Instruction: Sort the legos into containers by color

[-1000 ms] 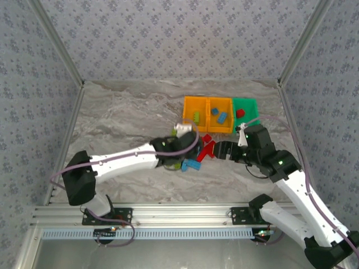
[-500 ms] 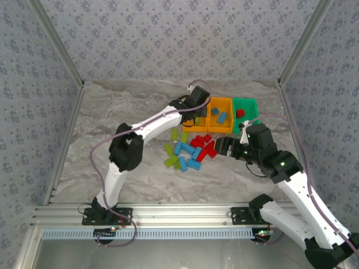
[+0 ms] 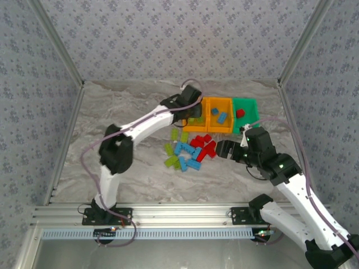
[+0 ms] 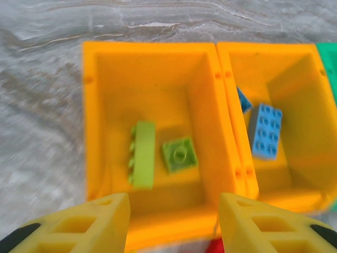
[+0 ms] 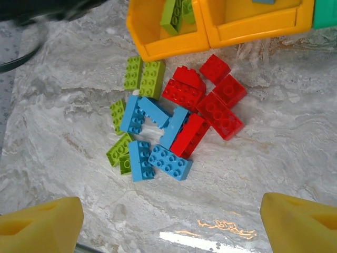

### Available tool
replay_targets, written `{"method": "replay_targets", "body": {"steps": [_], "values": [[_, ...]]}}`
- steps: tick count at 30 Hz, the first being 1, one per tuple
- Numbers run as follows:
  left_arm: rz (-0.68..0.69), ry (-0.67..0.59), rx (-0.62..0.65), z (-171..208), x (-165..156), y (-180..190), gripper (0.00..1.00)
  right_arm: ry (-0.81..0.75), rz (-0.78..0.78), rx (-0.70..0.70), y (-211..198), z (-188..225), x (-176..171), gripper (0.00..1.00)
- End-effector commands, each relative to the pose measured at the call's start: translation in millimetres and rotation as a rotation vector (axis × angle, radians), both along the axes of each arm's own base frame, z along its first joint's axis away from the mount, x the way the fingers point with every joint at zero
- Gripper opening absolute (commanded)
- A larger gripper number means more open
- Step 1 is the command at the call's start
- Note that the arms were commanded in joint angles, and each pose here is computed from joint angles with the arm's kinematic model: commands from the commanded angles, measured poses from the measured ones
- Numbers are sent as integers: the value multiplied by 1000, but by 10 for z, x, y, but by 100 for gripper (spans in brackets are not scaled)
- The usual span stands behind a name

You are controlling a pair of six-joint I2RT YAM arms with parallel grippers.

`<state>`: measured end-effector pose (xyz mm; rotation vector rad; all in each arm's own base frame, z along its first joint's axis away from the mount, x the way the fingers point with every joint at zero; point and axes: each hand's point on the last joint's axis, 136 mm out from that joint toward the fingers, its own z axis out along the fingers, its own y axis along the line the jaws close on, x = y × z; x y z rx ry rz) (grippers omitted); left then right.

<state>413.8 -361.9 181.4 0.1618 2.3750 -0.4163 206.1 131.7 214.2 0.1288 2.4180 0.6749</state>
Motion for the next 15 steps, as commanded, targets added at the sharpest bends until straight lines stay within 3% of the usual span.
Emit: {"method": "replay_targets", "body": {"steps": [1, 5, 7, 11, 15], "values": [[-45, -170, -100, 840, -404, 233, 48, 32, -3, -13, 49, -162, 18, 89], [-139, -285, -47, 1079, -1069, 700, 48, 54, 87, -43, 377, -353, 50, 89], [-264, -321, -11, 1116, -1418, 870, 49, 78, 143, -93, 585, -482, 57, 88], [-562, -341, 54, 1142, -2119, 1186, 61, 148, 270, -167, 1112, -820, 72, 83], [-689, -345, 205, 963, -2454, 1576, 67, 211, 369, -184, 1612, -1170, 87, 75]]}}
